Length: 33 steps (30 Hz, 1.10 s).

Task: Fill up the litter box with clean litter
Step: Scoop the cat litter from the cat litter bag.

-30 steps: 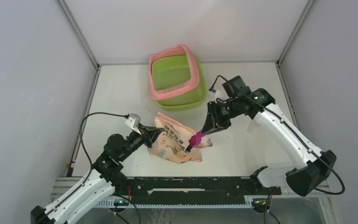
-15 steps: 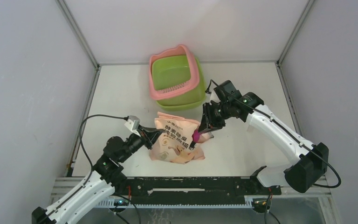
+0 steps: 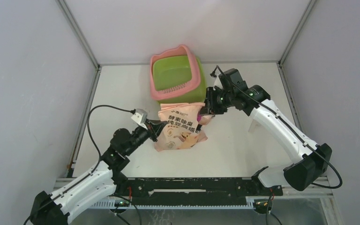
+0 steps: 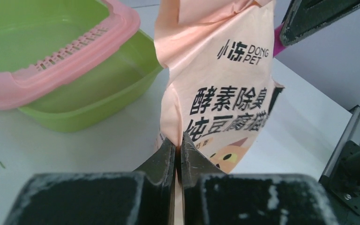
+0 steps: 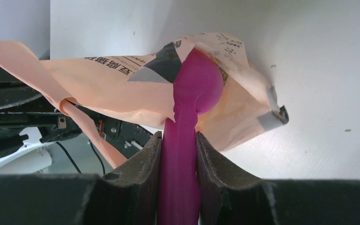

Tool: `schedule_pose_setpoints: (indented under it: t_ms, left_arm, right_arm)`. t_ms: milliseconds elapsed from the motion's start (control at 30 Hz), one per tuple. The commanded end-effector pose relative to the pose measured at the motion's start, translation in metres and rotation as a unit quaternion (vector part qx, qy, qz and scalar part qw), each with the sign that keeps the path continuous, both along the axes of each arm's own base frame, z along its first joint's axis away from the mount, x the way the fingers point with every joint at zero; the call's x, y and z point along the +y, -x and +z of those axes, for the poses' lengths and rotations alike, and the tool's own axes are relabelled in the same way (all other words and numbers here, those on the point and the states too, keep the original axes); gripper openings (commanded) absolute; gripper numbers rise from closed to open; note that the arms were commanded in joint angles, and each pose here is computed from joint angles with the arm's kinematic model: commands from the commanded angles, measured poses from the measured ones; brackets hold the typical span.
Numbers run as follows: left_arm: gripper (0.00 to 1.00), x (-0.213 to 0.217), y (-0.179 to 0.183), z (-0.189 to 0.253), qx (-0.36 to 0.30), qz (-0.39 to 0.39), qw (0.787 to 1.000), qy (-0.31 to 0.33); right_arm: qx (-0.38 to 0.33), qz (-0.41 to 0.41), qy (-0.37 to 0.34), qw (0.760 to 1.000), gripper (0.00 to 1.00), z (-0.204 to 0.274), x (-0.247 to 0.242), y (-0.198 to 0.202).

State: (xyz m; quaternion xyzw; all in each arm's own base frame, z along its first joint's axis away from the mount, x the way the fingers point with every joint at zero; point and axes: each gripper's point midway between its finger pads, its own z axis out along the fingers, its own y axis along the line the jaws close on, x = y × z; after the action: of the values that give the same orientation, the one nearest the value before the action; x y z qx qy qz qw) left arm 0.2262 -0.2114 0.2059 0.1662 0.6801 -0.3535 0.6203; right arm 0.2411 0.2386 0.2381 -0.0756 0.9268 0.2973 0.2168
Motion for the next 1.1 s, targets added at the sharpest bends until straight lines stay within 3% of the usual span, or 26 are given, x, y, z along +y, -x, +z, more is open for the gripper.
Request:
schedule_pose_setpoints:
  t_ms: [0,233,400,833,1067]
  left_arm:
    - [0.02,0.000,-0.004,0.098,-0.129,0.003,0.990,0.062]
    - [0.03,0.003,0.010,0.088,-0.130,-0.012,0.989,0.063]
    - [0.03,-0.007,0.012,0.074,-0.118,-0.042,0.991,0.038]
    - [0.01,-0.019,0.012,0.061,-0.100,-0.060,0.993,0.020]
    - [0.00,-0.025,0.014,0.049,-0.088,-0.062,0.994,0.013]
  right_arm:
    - [-0.076,-0.001,-0.018,0.997,0.00,0.033,0.006,-0.029]
    - [0.032,0.033,0.042,0.998,0.00,-0.003,-0.028,0.008]
    - [0.057,0.045,0.060,0.996,0.00,-0.016,-0.040,0.020]
    - [0.112,0.078,0.070,0.988,0.00,-0.055,-0.008,0.008]
    - [0.140,0.103,0.033,0.984,0.00,-0.073,0.017,0.013]
